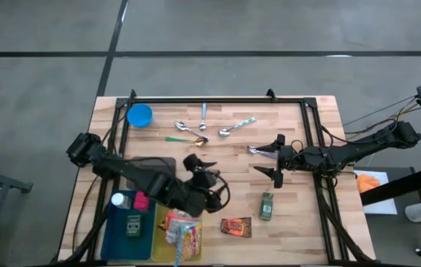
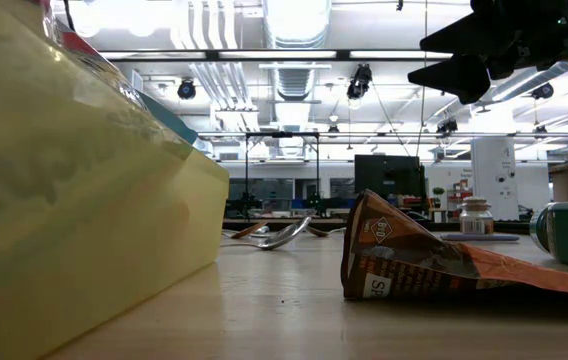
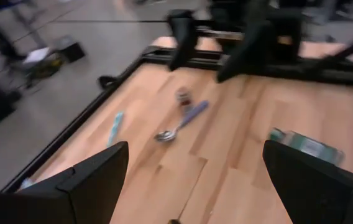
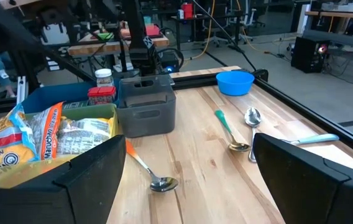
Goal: Pick & Place Food Item
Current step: Put the green seasoning bottle into the blue bin
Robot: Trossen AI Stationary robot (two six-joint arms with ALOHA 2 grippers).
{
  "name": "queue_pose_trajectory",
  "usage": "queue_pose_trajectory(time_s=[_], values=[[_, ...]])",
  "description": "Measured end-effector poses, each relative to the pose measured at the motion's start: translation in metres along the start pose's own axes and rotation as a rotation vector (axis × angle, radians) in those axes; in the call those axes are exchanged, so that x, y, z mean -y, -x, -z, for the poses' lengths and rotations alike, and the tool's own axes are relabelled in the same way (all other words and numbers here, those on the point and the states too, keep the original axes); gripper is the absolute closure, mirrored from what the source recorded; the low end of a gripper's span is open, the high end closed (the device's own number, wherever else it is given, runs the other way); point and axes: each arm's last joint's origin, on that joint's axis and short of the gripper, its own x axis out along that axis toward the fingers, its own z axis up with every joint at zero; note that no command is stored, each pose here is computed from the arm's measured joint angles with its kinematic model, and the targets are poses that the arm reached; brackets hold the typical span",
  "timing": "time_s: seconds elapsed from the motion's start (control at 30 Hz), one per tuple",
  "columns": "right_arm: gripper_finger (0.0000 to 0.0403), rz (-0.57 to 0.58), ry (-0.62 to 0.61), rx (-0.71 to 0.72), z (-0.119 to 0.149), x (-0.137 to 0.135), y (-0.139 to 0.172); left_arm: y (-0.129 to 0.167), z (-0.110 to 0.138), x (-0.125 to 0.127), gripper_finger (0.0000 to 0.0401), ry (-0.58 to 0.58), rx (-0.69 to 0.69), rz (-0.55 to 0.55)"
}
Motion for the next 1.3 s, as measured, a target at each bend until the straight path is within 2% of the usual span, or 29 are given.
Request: queue_pose_trajectory(time_s=[0.2,0.4,0.57,0.83,1.17,1.3], values=[[0.0054,0.000,0.000,0.000,0.000,0.000,0.000,-0.022,-0.012,-0.010,0.0026,-0.102,-0.014,0.192],[0.0054,0.000,0.000,0.000,0.000,0.000,0.000,-0.050,-0.018,-0.032,0.0026,-0.094,-0.042,0.358],[0.0054,0.000,0.000,0.000,0.000,0.000,0.000,-0.061,-0.003,-0.046,0.0026,-0.062,0.012,0.415],[0.0054,0.000,0.000,-0.001,0.000,0.000,0.000,-0.036,0.031,-0.080,0.0026,0.041,0.208,0.452],[0.0054,0.000,0.000,0.000,0.000,0.000,0.000,0.011,0.067,-0.125,0.0026,0.146,0.284,0.475],[0.0054,0.000,0.000,-0.001,0.000,0.000,0.000,0.019,0.082,-0.134,0.0026,0.153,0.306,0.478]])
